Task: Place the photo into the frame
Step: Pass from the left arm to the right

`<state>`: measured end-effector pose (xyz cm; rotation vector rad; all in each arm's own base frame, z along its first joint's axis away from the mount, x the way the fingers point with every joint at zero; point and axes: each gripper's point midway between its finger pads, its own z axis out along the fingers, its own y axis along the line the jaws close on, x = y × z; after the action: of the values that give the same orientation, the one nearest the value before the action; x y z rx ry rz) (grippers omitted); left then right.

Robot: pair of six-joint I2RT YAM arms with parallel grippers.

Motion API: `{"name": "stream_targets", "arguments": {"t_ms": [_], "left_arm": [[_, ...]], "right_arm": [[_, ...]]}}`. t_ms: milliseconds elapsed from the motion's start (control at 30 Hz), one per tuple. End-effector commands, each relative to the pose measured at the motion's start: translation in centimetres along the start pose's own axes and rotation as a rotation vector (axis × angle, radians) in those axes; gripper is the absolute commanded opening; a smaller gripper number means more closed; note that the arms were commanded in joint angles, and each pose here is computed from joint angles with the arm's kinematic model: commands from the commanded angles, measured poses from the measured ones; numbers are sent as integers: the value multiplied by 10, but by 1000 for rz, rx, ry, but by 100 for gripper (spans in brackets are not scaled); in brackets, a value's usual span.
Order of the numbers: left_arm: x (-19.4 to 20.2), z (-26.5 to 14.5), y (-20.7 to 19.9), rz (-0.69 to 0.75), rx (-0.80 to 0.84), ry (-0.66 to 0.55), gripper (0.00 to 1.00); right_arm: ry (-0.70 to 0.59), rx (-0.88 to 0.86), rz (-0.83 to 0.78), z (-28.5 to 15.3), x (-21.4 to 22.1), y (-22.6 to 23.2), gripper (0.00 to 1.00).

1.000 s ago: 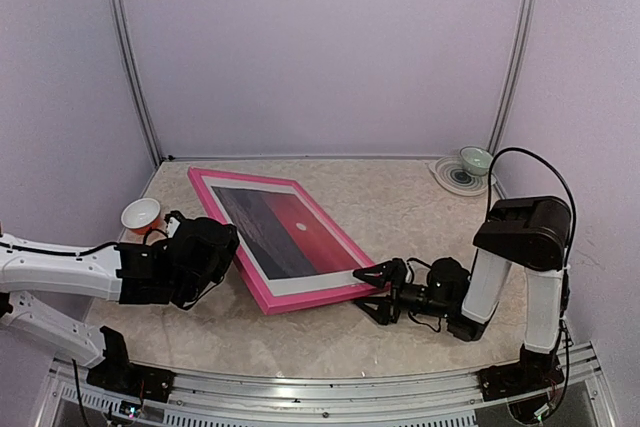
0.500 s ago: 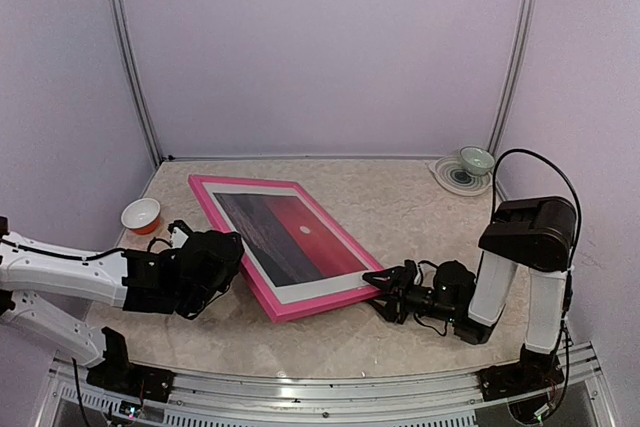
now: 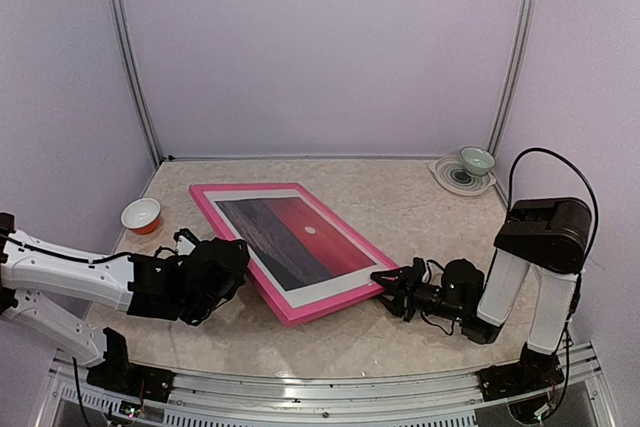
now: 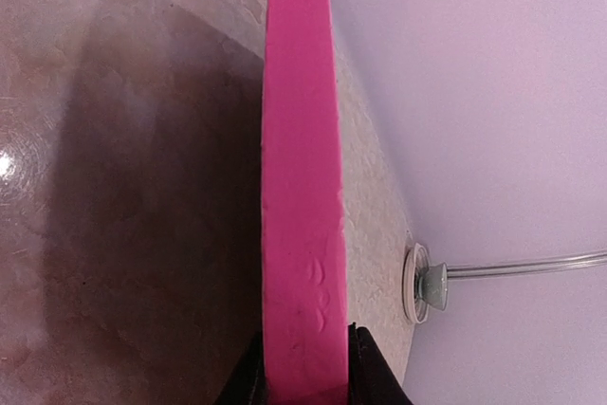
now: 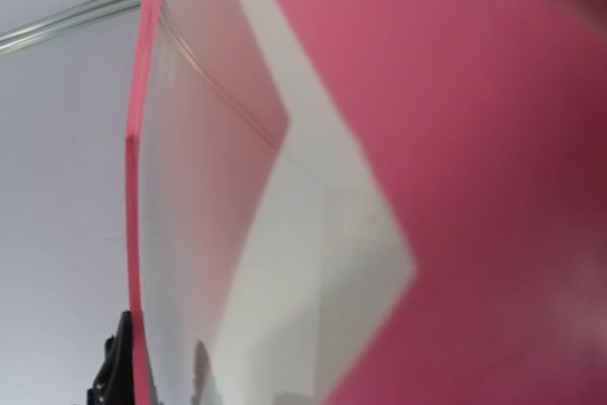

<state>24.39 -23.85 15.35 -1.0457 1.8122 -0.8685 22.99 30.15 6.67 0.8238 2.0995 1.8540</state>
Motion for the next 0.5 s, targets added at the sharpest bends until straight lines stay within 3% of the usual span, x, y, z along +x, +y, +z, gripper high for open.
{"name": "stream_targets", "arguments": {"t_ms": [0,267,467], "left_arm": [[24,-4,43,254,-117,124,17],[25,-3,46,262,-110,126,31],[24,-3,46,268,-104,126,38]], "right_arm": [[36,-403,-112,-15,13,107,39],[38,-435,-122,-13,11,118,44],[33,-487,-144,-15,8,137,42]]}}
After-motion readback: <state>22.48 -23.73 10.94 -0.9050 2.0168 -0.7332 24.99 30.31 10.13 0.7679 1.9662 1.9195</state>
